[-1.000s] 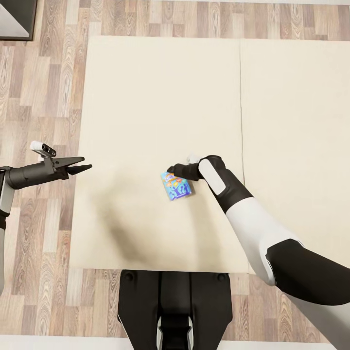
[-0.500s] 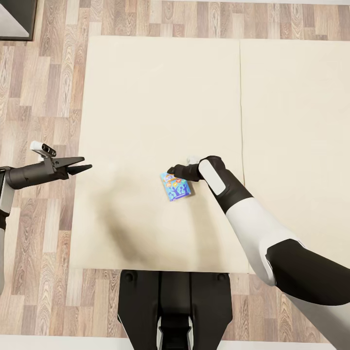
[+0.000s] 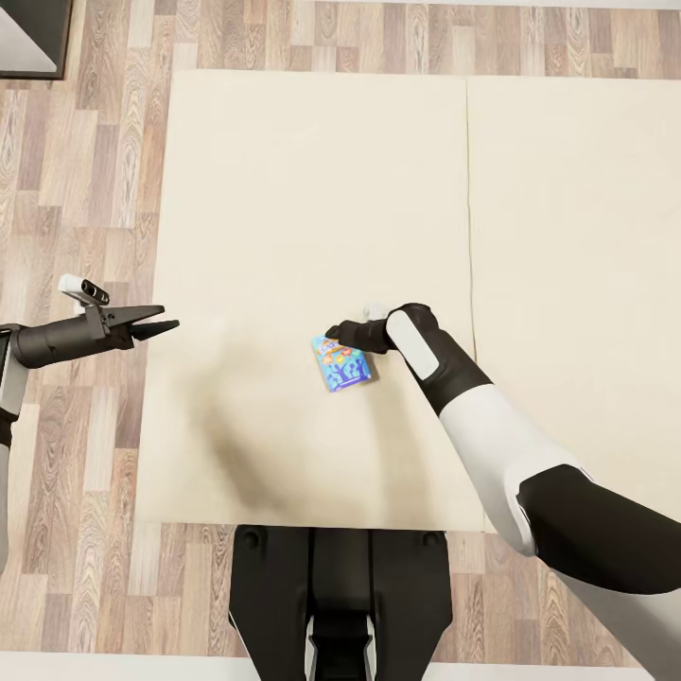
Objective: Put all the toys in the child's room - the three board games (two on the bed and one on the table), the two jigsaw puzzles on the table, and the tennis ball on the table - inside the toy box on the table in the child's room.
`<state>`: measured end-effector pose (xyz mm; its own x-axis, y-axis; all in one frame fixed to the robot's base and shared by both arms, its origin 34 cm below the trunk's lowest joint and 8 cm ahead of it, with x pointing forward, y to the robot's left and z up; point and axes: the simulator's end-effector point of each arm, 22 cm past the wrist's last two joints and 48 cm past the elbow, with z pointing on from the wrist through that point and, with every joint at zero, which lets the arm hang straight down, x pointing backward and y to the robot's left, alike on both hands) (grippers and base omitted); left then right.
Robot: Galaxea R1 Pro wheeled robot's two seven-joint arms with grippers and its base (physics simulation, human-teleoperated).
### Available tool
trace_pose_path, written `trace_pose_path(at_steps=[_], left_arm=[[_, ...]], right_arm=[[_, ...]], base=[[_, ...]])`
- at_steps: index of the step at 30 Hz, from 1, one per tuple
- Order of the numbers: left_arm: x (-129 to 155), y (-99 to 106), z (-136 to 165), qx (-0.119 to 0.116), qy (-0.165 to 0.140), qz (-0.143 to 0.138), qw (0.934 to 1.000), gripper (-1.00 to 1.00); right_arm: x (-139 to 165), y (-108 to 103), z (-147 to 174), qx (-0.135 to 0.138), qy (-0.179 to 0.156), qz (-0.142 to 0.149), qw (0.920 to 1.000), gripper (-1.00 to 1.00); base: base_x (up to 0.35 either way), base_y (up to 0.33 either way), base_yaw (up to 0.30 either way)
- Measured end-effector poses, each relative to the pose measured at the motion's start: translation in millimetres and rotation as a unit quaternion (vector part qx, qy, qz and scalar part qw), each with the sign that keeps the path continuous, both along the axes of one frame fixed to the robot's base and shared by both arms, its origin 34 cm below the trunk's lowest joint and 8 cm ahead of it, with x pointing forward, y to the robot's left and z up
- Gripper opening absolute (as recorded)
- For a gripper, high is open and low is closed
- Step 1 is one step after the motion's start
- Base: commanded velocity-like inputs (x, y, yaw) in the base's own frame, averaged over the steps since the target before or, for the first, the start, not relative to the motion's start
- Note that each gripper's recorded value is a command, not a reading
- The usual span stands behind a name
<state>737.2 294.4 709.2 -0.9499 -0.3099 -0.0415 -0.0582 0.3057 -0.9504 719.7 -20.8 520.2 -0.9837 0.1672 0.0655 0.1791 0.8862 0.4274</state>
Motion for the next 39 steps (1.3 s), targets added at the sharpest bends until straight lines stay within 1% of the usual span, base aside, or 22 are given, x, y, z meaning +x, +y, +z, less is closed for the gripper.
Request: trace_pose_path(at_steps=[10,13,17,19,23,32,35,37,39], left_arm=[[0.2,0.7,0.1,0.001,0.0,0.0,1.0,1.0],[0.2,0.7,0.1,0.001,0.0,0.0,1.0,1.0],[0.1,0.7,0.2,0.001,0.0,0.0,1.0,1.0],[0.0,0.7,0.0,0.001,0.0,0.0,1.0,1.0],[0.1,0.7,0.0,0.001,0.0,0.0,1.0,1.0],[0.1,0.7,0.1,0.001,0.0,0.0,1.0,1.0],[0.2,0.7,0.0,0.001,0.0,0.0,1.0,1.0],[0.2,0.7,0.1,0.001,0.0,0.0,1.0,1.0],[0.1,0.7,0.2,0.001,0.0,0.0,1.0,1.0]], right_arm=[[-1.7,1.0,-0.6,0.004,0.005,-0.005,1.0,1.0],[-7.6,3.4,-2.6,0.011,0.017,-0.014,0.9997,1.0],[-21.7,3.3,-9.5,0.014,0.04,-0.02,0.9989,1.0],[-23.5,4.1,-9.7,0.016,0.045,-0.022,0.9986,1.0],[-31.0,6.0,-9.9,0.022,0.059,-0.019,0.9978,1.0],[-33.3,6.1,-9.9,0.023,0.063,-0.018,0.9976,1.0],[-39.6,6.8,-9.9,0.025,0.074,-0.012,0.9969,1.0],[-49.3,8.5,-10.0,0.031,0.092,-0.008,0.9953,1.0],[-54.2,9.2,-10.2,0.034,0.101,-0.007,0.9943,1.0]], base=[[0.0,0.0,0.0],[0.0,0.0,0.0],[0.0,0.0,0.0],[0.0,0.0,0.0],[0.0,0.0,0.0],[0.0,0.0,0.0],[0.0,0.0,0.0],[0.0,0.0,0.0],[0.0,0.0,0.0]])
